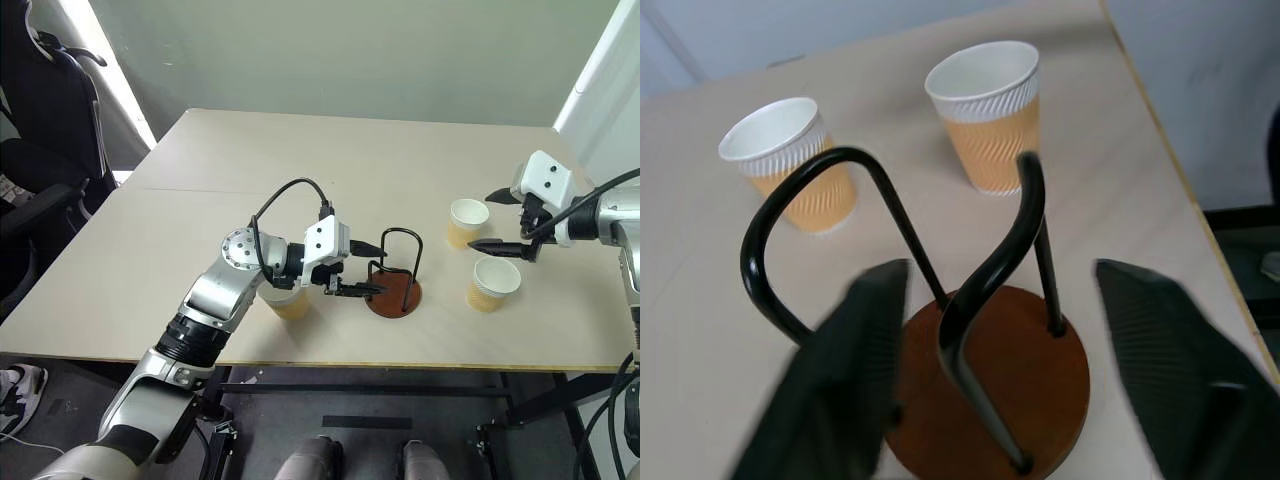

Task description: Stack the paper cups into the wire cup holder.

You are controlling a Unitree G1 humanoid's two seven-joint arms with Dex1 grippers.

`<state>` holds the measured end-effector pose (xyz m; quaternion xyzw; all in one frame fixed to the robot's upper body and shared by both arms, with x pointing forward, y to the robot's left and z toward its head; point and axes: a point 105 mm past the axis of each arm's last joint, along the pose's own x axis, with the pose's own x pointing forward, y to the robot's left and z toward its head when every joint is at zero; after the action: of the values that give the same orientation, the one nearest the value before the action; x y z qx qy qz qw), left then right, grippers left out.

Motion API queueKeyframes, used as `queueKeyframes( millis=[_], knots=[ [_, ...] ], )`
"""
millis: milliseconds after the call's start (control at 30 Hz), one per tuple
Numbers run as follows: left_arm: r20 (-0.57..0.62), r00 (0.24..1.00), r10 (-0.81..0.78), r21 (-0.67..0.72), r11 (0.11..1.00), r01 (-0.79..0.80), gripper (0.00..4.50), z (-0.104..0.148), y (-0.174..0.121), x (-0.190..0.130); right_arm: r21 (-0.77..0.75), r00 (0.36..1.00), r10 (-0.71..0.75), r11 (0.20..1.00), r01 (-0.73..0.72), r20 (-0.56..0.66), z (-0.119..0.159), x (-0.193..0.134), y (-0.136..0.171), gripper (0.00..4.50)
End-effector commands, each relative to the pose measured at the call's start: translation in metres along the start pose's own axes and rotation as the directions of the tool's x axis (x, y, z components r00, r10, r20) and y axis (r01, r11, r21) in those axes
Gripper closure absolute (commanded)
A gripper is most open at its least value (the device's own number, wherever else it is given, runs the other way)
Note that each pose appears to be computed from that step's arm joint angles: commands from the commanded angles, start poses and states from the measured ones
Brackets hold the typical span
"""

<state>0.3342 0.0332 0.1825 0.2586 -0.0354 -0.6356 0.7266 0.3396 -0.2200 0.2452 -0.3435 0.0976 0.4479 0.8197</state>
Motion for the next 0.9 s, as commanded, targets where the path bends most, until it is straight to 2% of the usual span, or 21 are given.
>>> queueKeyframes(
  millis=[33, 333, 533, 700, 900],
  knots=[
    [0.019, 1.0, -0.001, 0.037, 0.999, 0.0, 0.05, 0.011, 0.001, -0.002, -0.05, 0.999, 0.039, 0.998, -0.04, -0.015, 0.006, -0.009, 0.004, 0.0],
    [-0.003, 1.0, -0.002, 0.089, 0.996, 0.002, 0.05, 0.011, 0.002, -0.005, -0.037, 0.983, 0.183, 0.982, -0.184, -0.015, 0.009, -0.017, 0.021, 0.0],
    [-0.032, 0.999, -0.015, 0.129, 0.992, 0.019, 0.05, 0.017, 0.009, -0.019, -0.035, 0.973, 0.228, 0.973, -0.229, -0.028, 0.01, -0.021, 0.03, 0.0],
    [-0.096, 0.995, 0.015, 0.188, 0.982, 0.003, 0.05, 0.019, 0.025, -0.044, -0.036, 0.976, 0.214, 0.976, -0.216, -0.044, 0.009, -0.023, 0.03, 0.0],
    [-0.111, 0.991, 0.073, 0.232, 0.972, -0.046, 0.05, 0.027, 0.043, -0.059, -0.048, 0.982, 0.184, 0.981, -0.186, -0.046, 0.009, -0.02, 0.025, 0.0]
  ],
)
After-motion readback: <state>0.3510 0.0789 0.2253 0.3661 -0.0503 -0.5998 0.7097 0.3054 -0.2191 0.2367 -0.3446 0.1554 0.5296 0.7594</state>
